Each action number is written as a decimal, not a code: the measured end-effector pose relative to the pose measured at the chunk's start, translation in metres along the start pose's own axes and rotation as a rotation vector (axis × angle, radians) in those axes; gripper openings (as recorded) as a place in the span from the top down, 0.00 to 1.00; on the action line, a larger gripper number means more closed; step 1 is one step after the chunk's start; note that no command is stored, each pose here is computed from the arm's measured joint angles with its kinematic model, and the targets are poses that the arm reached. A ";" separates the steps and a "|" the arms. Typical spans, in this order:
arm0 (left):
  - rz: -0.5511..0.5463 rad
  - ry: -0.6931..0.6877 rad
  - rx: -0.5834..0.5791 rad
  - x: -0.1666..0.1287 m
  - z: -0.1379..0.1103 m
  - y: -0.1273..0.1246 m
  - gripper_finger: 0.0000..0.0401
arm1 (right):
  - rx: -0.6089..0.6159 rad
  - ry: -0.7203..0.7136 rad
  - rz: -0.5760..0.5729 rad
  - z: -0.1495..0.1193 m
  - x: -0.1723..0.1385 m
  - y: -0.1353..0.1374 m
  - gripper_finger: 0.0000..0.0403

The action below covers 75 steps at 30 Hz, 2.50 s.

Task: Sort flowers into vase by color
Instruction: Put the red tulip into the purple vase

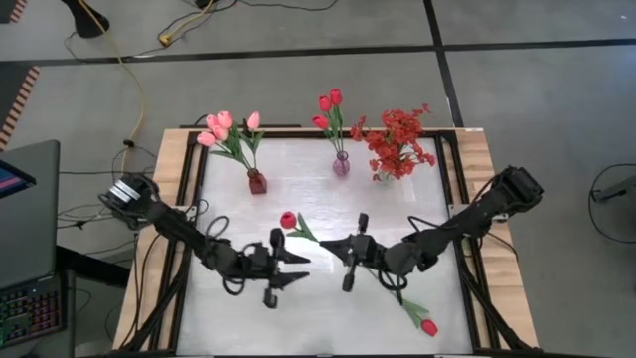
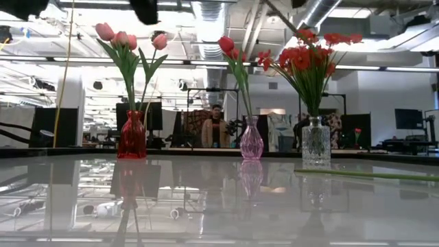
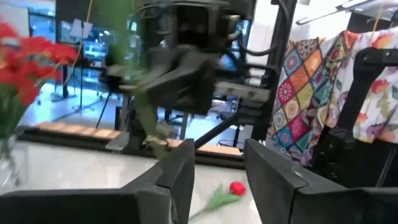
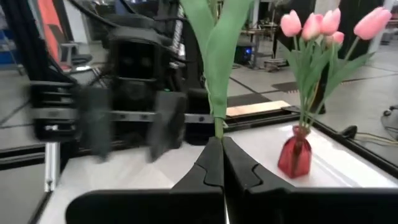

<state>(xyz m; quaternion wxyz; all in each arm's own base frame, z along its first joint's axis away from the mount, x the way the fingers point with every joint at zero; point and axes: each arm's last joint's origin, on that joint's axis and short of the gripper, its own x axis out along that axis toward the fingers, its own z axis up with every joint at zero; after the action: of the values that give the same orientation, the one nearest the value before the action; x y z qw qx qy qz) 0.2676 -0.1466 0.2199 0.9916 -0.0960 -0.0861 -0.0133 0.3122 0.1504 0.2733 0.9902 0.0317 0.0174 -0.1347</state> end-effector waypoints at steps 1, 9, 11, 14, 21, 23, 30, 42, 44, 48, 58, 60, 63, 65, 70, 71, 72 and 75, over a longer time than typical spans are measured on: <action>0.003 -0.004 0.016 0.007 0.000 -0.002 0.67 | -0.001 0.005 0.001 -0.001 0.002 -0.001 0.96; 0.114 0.051 0.035 0.024 -0.006 0.001 0.46 | -0.018 0.001 0.017 -0.002 0.001 0.001 0.96; 0.109 0.059 0.021 0.024 -0.006 0.000 0.41 | -0.026 -0.005 0.023 -0.001 0.000 0.003 0.96; 0.096 0.074 0.020 0.022 -0.008 -0.004 0.38 | -0.050 -0.012 0.024 0.000 0.000 0.003 0.96; 0.196 0.088 0.061 0.012 -0.006 -0.009 0.38 | -0.084 -0.032 0.024 0.002 0.000 0.003 0.96; 0.182 0.089 0.065 0.006 -0.004 -0.011 0.38 | -0.096 -0.058 0.024 0.006 -0.001 0.003 0.96; 0.150 0.086 0.097 -0.011 0.004 -0.004 0.38 | -0.126 -0.140 0.005 0.016 0.000 0.001 0.96; 0.126 0.085 0.020 -0.033 0.006 0.018 0.38 | -0.084 -0.157 -0.046 0.020 0.014 -0.016 0.96; 0.127 0.085 0.010 -0.033 0.005 0.018 0.38 | -0.082 -0.162 -0.030 0.020 0.014 -0.016 0.96; 0.128 0.080 -0.011 -0.033 0.006 0.019 0.38 | -0.081 -0.164 -0.014 0.020 0.014 -0.015 0.96; 0.133 0.068 -0.035 -0.033 0.007 0.019 0.38 | -0.083 -0.165 0.006 0.020 0.013 -0.014 0.96; 0.133 0.067 -0.036 -0.033 0.007 0.019 0.38 | -0.084 -0.165 0.006 0.020 0.013 -0.014 0.96; 0.134 0.064 -0.038 -0.033 0.007 0.019 0.38 | -0.085 -0.165 0.006 0.020 0.013 -0.014 0.96; 0.134 0.062 -0.040 -0.033 0.008 0.019 0.38 | -0.085 -0.165 0.007 0.020 0.013 -0.013 0.96; 0.130 0.026 -0.034 -0.032 0.012 0.020 0.38 | -0.070 -0.165 0.006 0.020 0.013 -0.014 0.96; 0.126 0.013 -0.027 -0.031 0.014 0.021 0.38 | -0.070 -0.165 0.006 0.020 0.013 -0.014 0.96; 0.123 -0.001 -0.021 -0.030 0.015 0.023 0.38 | -0.069 -0.165 0.006 0.020 0.013 -0.014 0.96; 0.144 -0.059 -0.032 -0.027 0.022 0.029 0.38 | -0.064 -0.165 0.004 0.020 0.014 -0.015 0.96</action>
<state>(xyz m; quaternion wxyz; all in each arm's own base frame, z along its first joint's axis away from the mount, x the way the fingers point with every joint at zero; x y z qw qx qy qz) 0.2390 -0.1134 0.2310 0.9853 -0.1179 -0.1079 0.0596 0.3222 0.1310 0.2922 0.9890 -0.0111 -0.0602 -0.1344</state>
